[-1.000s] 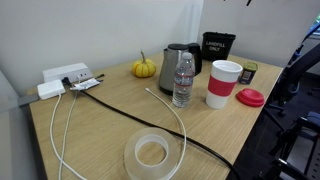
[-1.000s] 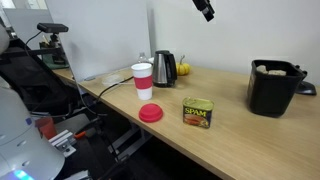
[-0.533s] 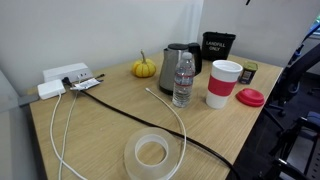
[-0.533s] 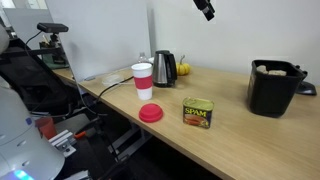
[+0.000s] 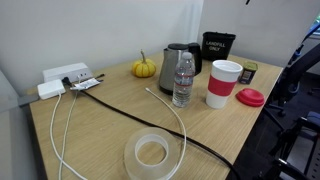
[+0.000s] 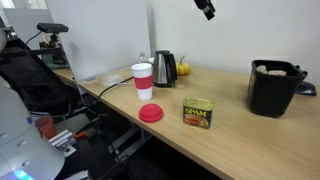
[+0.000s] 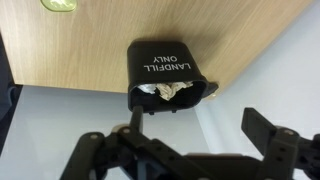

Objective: Remove the brown paper from the bin and put it on the table

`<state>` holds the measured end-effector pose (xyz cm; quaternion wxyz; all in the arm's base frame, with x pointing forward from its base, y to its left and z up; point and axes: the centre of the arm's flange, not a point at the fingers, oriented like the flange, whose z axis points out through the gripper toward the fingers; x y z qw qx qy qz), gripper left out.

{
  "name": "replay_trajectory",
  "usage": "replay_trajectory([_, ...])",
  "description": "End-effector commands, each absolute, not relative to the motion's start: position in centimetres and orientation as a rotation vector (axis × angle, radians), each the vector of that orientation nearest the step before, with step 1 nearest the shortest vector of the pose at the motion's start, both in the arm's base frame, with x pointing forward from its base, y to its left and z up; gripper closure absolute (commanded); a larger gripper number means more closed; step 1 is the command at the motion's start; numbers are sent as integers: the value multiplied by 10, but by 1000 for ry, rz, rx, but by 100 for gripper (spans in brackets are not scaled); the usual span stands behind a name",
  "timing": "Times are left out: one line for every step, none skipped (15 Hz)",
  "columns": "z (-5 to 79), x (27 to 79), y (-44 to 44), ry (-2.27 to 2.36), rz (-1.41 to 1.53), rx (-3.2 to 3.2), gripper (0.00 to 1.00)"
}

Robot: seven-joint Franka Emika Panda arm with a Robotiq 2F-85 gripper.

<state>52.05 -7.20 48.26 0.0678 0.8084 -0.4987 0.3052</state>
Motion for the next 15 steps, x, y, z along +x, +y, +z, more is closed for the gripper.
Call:
replay_trajectory([488, 536, -82, -1582, 910, 2413, 0])
replay_trajectory([491, 540, -87, -1601, 913, 2402, 0])
replay_trajectory([494, 544, -93, -1616, 914, 2386, 0])
replay_trajectory([497, 550, -99, -1626, 914, 2371, 0])
replay_trajectory([499, 555, -105, -1633, 899, 2364, 0])
replay_trajectory([501, 561, -111, -1640, 876, 2356, 0])
replay_trajectory([503, 568, -116, -1657, 856, 2348, 0])
replay_trajectory([508, 574, -117, -1677, 836, 2336, 0])
replay_trajectory([513, 581, -121, -1700, 802, 2333, 0])
replay_trajectory([518, 587, -123, -1721, 760, 2335, 0])
replay_trajectory([523, 593, -125, -1744, 715, 2338, 0])
replay_trajectory([529, 598, -126, -1766, 660, 2347, 0])
replay_trajectory([534, 604, -128, -1792, 618, 2350, 0])
replay_trajectory([539, 608, -129, -1812, 582, 2346, 0])
replay_trajectory([545, 612, -132, -1839, 552, 2330, 0])
